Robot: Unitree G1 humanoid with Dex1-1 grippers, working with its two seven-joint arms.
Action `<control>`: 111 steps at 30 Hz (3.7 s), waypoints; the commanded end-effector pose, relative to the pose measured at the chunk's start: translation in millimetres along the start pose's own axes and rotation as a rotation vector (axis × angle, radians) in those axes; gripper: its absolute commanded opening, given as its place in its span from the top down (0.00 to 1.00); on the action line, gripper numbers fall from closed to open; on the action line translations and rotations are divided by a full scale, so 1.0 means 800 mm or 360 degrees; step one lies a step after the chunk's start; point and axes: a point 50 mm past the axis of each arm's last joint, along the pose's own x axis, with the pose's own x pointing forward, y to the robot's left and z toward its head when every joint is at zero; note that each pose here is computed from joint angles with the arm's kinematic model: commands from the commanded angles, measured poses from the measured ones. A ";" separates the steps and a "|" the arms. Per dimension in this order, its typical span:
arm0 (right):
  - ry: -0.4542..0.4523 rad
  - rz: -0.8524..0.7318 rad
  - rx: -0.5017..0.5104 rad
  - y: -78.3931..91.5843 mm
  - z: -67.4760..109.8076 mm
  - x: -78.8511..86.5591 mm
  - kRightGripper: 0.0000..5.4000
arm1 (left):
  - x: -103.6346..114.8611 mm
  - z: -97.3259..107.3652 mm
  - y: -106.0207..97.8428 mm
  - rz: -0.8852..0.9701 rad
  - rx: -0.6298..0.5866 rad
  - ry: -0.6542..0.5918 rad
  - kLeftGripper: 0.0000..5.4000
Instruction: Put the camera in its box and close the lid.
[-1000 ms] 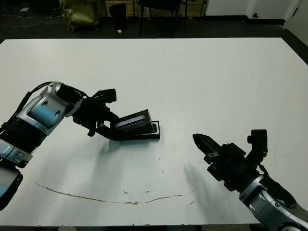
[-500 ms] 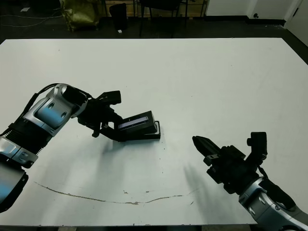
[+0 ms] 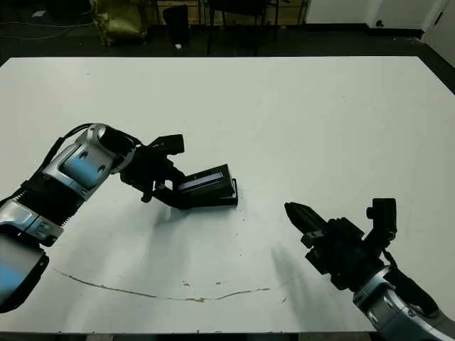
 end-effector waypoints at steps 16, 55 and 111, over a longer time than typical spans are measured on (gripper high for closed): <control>-0.0008 -0.0038 0.0012 -0.005 -0.003 -0.007 1.00 | 0.025 0.013 0.000 -0.0035 0.0062 0.0083 0.59; -0.0028 -0.0056 0.0034 0.001 -0.012 -0.015 1.00 | 0.058 0.046 -0.006 -0.0183 0.0348 0.0263 0.60; -0.0051 -0.0049 0.0042 0.002 -0.022 -0.014 1.00 | 0.070 0.045 -0.004 0.0195 0.0749 0.0257 0.00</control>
